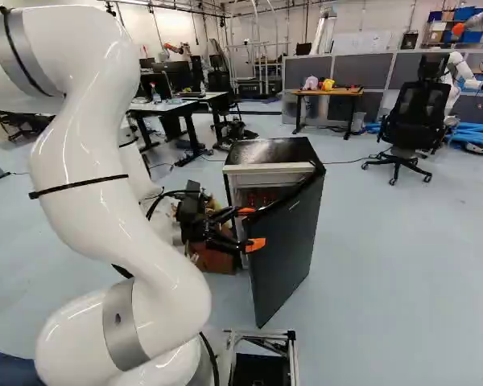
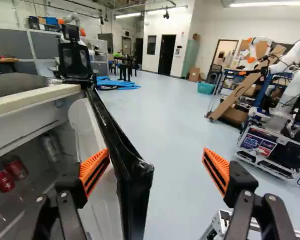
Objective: Grab a drink from the fridge
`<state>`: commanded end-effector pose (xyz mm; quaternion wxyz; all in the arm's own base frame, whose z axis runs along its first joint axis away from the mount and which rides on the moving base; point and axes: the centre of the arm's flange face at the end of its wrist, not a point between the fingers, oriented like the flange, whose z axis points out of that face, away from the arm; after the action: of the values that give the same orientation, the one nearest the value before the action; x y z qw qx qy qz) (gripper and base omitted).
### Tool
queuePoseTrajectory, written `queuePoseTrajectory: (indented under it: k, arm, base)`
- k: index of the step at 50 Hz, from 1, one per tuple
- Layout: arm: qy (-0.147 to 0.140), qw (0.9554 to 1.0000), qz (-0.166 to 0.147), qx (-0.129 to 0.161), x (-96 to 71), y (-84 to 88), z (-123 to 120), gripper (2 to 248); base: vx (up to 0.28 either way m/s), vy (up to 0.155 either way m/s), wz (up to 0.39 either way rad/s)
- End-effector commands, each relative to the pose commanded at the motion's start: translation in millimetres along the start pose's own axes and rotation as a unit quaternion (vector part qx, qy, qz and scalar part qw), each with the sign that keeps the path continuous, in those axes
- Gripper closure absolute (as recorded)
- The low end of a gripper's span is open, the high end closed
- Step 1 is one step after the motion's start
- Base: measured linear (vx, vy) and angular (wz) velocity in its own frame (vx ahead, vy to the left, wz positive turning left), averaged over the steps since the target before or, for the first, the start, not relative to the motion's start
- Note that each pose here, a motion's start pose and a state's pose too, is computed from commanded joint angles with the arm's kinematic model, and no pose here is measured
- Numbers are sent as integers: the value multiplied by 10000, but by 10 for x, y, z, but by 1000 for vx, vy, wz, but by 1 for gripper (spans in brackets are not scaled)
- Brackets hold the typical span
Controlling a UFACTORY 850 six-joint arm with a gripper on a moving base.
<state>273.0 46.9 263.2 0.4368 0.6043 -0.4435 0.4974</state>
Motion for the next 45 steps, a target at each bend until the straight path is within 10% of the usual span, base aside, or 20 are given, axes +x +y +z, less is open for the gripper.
queuePoseTrajectory:
  k: [23, 45]
  arm:
    - [-149, 9956, 403, -830, 105, -206, 352, 3]
    - [-377, 9800, 877, -1745, 208, -391, 782, 3]
  base:
    - [0, 0, 0]
    - [0, 0, 0]
